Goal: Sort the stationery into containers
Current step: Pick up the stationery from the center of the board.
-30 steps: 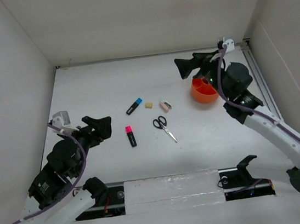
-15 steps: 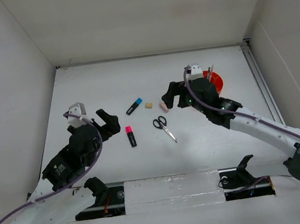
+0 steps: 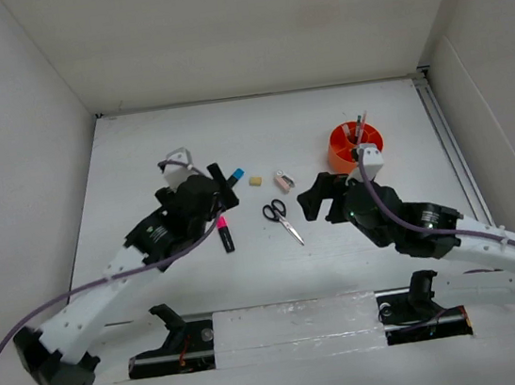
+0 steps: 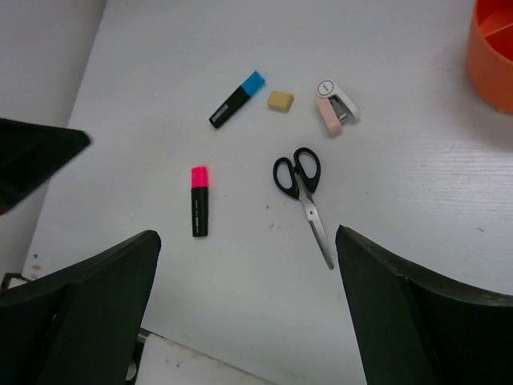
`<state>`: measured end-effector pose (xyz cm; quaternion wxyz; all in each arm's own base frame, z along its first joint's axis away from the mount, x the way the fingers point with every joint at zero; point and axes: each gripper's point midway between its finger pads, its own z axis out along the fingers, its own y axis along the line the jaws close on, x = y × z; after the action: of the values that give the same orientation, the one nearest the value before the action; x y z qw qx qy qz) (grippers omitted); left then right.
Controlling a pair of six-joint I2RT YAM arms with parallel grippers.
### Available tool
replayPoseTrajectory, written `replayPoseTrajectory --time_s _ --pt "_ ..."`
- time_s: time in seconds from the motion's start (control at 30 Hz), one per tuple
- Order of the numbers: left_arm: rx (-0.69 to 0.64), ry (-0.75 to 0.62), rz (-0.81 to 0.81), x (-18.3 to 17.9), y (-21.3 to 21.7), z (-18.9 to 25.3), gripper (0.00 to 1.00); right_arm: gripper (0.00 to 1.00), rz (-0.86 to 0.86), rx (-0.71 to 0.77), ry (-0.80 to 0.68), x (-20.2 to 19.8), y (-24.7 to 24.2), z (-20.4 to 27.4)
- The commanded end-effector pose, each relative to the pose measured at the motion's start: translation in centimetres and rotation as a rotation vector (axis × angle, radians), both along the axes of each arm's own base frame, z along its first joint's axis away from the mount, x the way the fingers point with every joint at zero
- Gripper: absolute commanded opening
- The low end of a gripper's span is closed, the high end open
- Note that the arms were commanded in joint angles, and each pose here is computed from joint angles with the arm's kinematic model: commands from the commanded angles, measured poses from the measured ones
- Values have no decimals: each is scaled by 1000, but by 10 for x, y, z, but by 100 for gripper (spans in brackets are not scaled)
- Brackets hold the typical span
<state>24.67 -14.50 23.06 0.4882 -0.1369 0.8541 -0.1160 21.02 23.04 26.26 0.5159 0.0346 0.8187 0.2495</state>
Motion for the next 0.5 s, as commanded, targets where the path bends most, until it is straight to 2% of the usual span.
replayPoseTrajectory --time_s 0.0,0.07,0.17,0.23,0.3,0.47 --pt "-24 14 -35 32 -42 -8 100 96 -152 5 -14 -7 -41 18" --pt "29 67 -35 59 -54 -29 100 94 -115 33 -28 -18 -41 29" --pt "55 82 -57 82 -67 -45 100 93 -116 62 -25 -28 -54 32" --pt "33 128 -119 103 -83 -59 100 91 -107 87 -24 -34 -59 36" --pt "46 160 -106 126 -81 -73 100 90 -94 96 -30 -36 -61 37" --pt "75 200 -198 153 -95 -95 100 90 -23 95 -28 -43 -53 39"
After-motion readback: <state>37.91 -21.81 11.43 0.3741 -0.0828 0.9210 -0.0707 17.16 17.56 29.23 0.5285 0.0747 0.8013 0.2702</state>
